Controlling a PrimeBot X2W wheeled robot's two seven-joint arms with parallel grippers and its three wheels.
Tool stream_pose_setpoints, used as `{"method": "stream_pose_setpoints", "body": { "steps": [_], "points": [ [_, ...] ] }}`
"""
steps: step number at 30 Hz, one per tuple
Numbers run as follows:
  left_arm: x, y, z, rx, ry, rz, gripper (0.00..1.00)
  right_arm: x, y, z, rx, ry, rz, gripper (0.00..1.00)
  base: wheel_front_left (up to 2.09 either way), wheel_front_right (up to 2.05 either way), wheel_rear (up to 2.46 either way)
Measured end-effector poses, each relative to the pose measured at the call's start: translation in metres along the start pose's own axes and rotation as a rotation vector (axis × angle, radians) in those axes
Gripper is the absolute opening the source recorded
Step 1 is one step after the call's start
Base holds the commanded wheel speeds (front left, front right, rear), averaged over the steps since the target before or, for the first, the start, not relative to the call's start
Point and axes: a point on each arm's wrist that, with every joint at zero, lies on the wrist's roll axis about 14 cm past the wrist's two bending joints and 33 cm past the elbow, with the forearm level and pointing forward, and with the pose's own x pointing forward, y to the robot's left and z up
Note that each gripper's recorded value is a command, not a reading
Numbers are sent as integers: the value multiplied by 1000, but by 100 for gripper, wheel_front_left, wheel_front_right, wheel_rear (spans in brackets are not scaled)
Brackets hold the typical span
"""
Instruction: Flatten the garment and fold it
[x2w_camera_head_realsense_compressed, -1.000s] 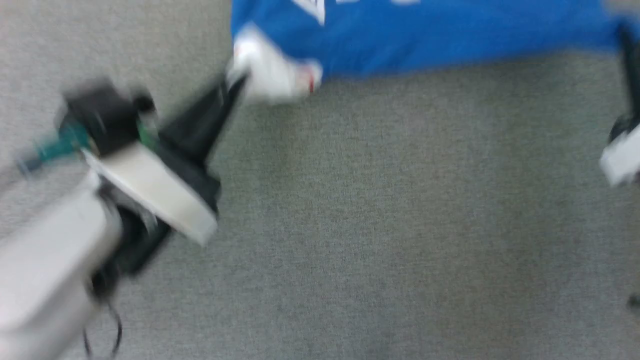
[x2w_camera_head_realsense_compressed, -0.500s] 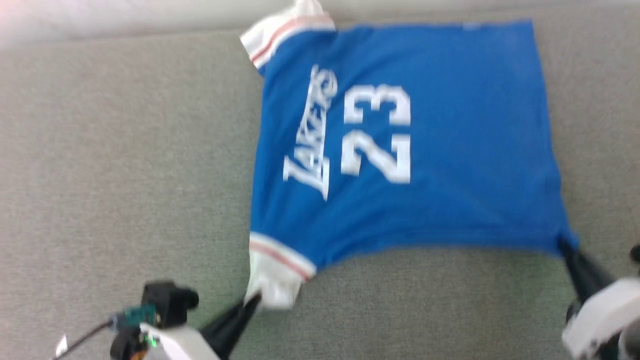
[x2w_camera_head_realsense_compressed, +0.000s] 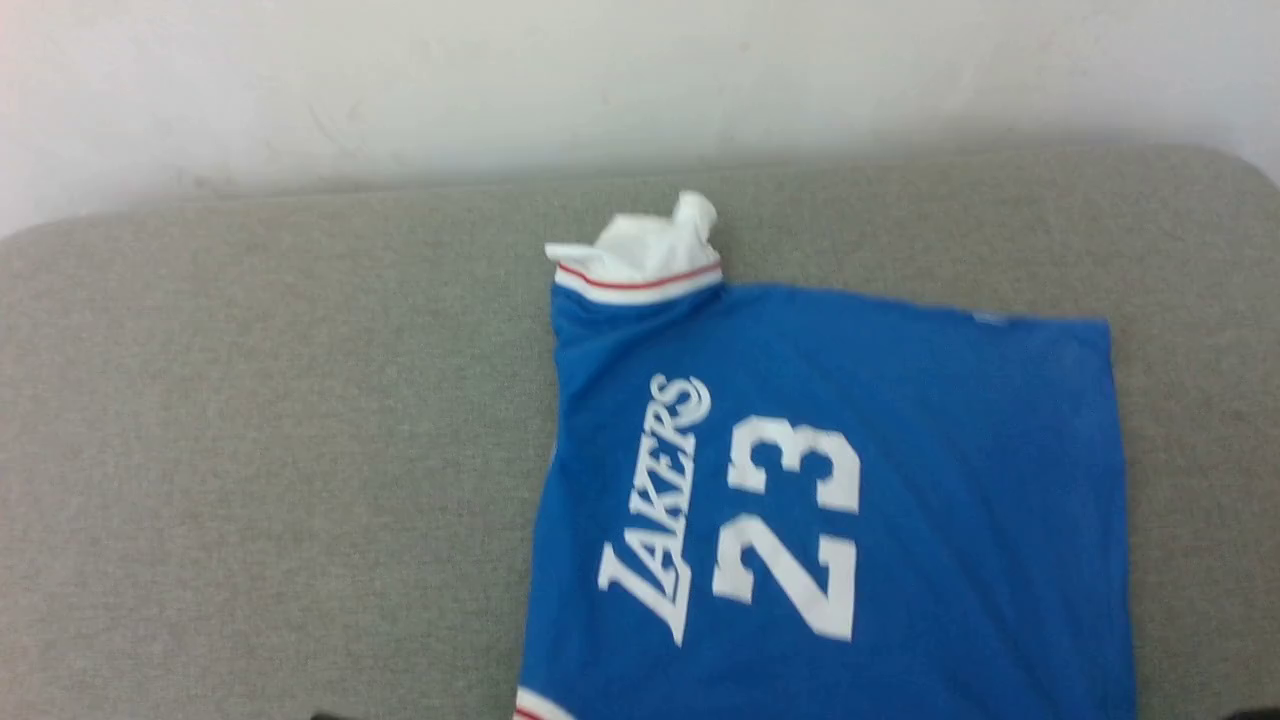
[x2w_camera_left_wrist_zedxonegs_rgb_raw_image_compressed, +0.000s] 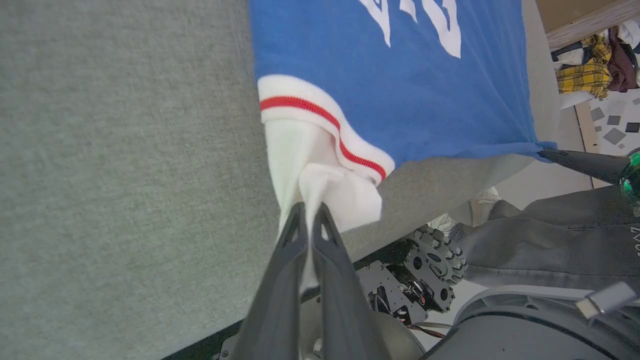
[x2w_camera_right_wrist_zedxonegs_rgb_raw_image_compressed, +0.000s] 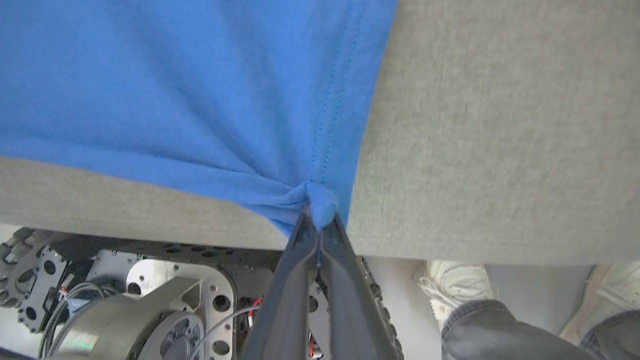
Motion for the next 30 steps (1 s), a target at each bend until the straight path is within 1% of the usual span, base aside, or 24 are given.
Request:
{"method": "stream_pose_setpoints", "body": {
  "steps": [3,7,11,14,17,19,20,21,22,28,30],
  "points": [
    [-10,-6,-18,-36,35,-2,0,-10,0,-21,9,68,0,0,0,0,0],
    [-21,-13,-38,-88,69,-2,0,-20,3,-32,15,86,4,0,0,0,0],
    [-30,-20,-47,-116,72,-11,0,-26,10,-35,22,72,18,0,0,0,0],
    [-33,-18,-33,-107,-8,0,0,-30,12,-20,17,-6,22,0,0,0,0],
    [-35,-15,-8,-67,-126,5,0,-33,13,1,-4,-103,16,0,0,0,0],
    [-37,-12,12,-18,-195,11,0,-35,12,16,-17,-165,10,0,0,0,0],
    [-37,-12,12,-18,-195,11,0,-35,12,16,-17,-165,10,0,0,0,0],
    [-37,-10,32,37,-248,11,0,-37,11,33,-33,-225,2,0,0,0,0],
    [-37,-10,32,37,-248,11,0,-37,11,33,-33,-225,2,0,0,0,0],
    [-30,-10,96,196,-384,0,0,-38,2,91,-85,-403,-38,0,0,0,0],
    [-25,-11,115,237,-418,-4,0,-36,-2,106,-101,-438,-52,0,0,0,0]
  ]
}}
